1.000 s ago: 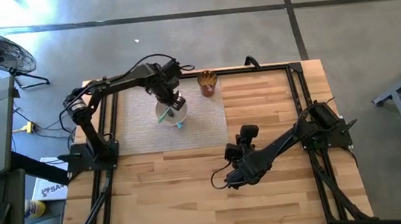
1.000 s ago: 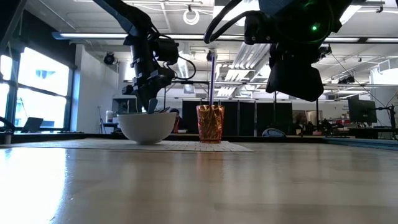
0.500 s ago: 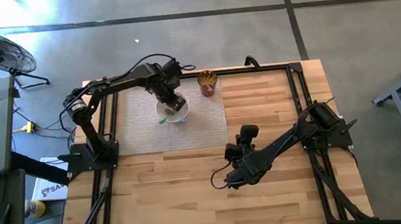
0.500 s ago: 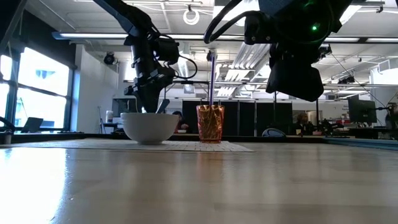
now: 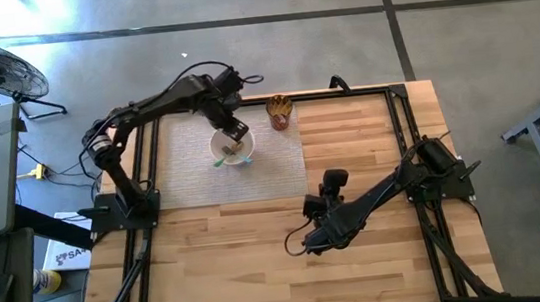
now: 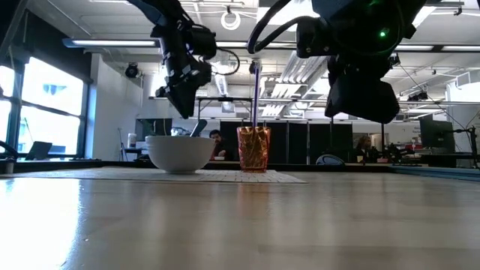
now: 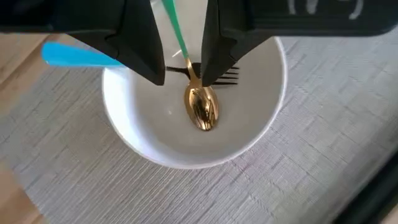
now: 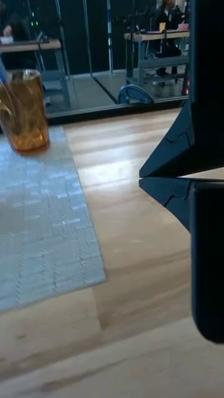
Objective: Pick & Place Utensil
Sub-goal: Return to Home Position
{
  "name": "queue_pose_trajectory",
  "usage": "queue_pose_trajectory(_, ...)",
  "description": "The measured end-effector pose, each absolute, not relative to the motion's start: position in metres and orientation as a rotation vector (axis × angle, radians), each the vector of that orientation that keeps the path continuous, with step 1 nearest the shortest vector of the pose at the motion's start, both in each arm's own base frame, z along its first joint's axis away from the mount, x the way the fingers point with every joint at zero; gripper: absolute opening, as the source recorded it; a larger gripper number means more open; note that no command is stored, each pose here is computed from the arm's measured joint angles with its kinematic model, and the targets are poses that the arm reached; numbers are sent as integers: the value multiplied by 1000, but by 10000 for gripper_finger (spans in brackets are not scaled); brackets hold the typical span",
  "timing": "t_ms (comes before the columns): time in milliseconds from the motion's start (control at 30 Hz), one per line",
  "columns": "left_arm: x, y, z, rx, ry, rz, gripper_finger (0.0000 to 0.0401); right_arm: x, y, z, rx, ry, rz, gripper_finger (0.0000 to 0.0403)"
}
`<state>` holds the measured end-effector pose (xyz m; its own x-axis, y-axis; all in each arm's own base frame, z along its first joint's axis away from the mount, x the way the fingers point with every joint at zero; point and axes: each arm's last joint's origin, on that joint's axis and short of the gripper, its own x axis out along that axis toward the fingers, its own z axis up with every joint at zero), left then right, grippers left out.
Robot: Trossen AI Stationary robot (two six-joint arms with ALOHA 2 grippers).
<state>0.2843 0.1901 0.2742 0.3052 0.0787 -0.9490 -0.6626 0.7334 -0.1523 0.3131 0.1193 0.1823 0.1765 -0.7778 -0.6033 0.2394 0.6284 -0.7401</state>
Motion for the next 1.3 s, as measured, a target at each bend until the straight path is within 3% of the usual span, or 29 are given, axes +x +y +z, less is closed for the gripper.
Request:
queue_pose_trajectory(300,271,149,322,-431,989,471,102,312,122,158,-533,1304,-580,1)
queue_pose_trajectory(467,255,114,329,-373,861,407,102,319,122,147,-536,1302,-436,0)
queue_pose_trajectory(833,179,61,292,-344,715,393,101,344,112,164,-516,1172,-223,0)
queue_pose_trajectory(1133,125,43,277,-389,583,406,101,377,88,194,-386,904,143,0)
queue_pose_trajectory(1300,103,36,280,-347,481,400,101,375,67,224,-333,805,152,0)
